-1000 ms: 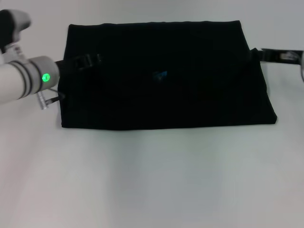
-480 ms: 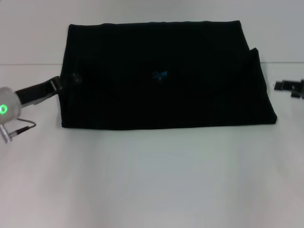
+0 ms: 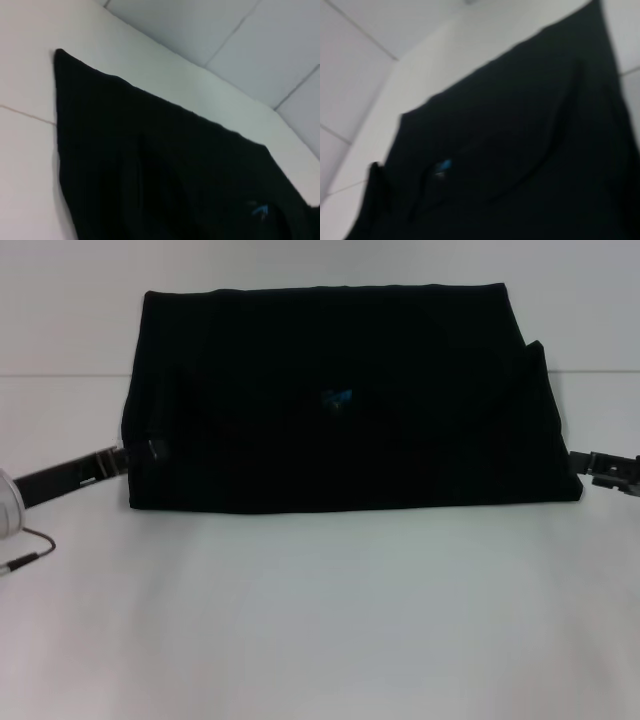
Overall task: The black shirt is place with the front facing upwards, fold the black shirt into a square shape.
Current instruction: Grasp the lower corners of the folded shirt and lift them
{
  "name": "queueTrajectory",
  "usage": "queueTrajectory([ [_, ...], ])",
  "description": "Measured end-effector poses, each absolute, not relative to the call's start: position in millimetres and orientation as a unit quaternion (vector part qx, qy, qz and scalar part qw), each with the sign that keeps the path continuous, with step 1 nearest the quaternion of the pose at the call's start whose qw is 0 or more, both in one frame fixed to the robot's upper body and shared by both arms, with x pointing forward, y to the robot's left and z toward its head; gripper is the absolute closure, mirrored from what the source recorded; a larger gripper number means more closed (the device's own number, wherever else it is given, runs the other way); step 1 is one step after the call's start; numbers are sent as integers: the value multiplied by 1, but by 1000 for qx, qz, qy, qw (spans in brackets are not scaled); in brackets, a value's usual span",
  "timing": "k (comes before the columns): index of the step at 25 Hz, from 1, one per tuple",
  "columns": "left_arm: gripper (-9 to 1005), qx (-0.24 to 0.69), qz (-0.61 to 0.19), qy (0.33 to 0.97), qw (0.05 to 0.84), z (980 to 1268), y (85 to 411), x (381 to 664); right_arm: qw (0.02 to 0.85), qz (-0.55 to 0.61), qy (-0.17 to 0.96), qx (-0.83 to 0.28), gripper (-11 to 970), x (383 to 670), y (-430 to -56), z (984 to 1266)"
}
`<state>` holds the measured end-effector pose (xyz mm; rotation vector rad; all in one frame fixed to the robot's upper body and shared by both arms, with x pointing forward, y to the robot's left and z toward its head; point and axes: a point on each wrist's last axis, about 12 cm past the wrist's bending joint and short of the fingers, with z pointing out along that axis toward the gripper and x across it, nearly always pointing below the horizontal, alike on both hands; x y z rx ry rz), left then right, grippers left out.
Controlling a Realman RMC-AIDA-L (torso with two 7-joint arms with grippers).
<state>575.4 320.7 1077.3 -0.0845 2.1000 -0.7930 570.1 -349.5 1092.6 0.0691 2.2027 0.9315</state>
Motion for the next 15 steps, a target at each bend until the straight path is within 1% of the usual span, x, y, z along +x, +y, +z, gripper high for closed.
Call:
queueTrajectory([
  [6,246,-15,-297,850,435,1069,322,573,380,387,840,28,245,559,-351,1085],
  [15,257,-18,-269,867,419,1056,318,578,376,384,843,32,244,557,-354,1085],
])
